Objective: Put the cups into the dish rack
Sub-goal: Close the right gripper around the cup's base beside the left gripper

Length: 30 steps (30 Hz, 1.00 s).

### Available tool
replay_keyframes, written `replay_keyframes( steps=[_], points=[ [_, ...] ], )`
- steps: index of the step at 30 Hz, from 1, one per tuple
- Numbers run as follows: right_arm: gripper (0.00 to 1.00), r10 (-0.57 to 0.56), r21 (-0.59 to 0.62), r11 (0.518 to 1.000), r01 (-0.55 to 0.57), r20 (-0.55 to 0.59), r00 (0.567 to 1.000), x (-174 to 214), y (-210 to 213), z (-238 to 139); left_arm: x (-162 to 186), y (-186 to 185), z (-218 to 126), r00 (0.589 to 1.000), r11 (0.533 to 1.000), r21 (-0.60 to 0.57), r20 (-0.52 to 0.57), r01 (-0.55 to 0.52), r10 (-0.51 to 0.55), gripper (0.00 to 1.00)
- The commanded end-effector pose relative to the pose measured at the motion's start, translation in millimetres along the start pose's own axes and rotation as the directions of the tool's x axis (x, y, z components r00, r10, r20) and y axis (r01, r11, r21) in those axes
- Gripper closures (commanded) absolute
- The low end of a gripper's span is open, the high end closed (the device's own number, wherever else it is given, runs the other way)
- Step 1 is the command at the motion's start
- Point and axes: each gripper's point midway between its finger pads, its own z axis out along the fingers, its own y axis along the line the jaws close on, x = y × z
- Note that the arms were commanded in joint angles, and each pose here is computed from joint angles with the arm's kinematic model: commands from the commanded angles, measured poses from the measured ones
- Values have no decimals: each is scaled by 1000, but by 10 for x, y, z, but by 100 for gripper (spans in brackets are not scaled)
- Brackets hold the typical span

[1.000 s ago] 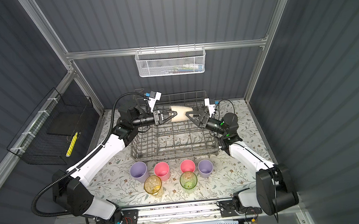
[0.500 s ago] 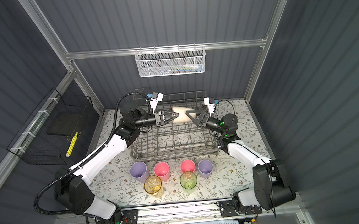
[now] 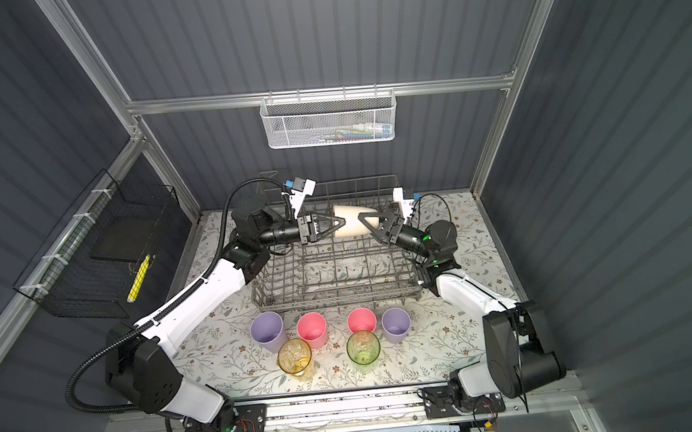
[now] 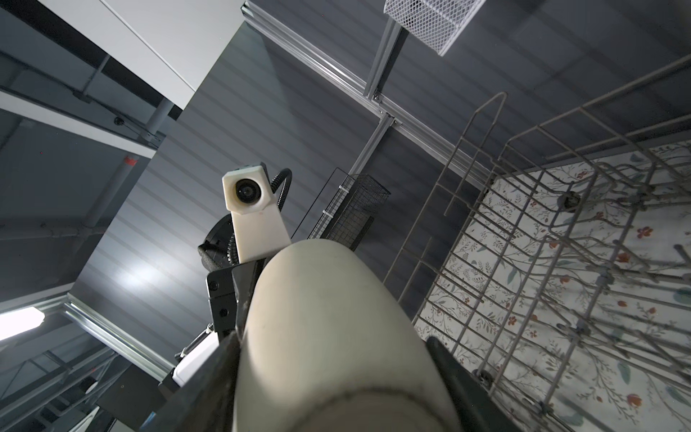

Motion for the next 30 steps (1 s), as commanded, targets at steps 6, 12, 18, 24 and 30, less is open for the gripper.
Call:
replay_keyframes(
  steps=[6, 12, 18, 24, 30],
  points=[
    [52, -39, -46, 998, 39, -3, 999, 61, 105, -5, 63, -71, 11, 999, 1000, 11, -25, -27, 27, 100],
    [59, -46, -75, 996, 46, 8, 999, 59, 169, -22, 55, -71, -4, 999, 999, -12, -27, -36, 35, 78],
    [61, -58, -83, 995, 59, 18, 998, 50, 206, -41, 34, -75, -41, 998, 997, -51, -24, -65, 64, 60],
    [63, -63, -75, 995, 65, 27, 998, 30, 187, -73, 8, -108, -93, 996, 992, -81, -16, -93, 92, 49],
    [65, -63, -57, 996, 65, 28, 998, 8, 146, -111, -23, -132, -155, 992, 984, -122, 2, -127, 128, 49]
  ],
)
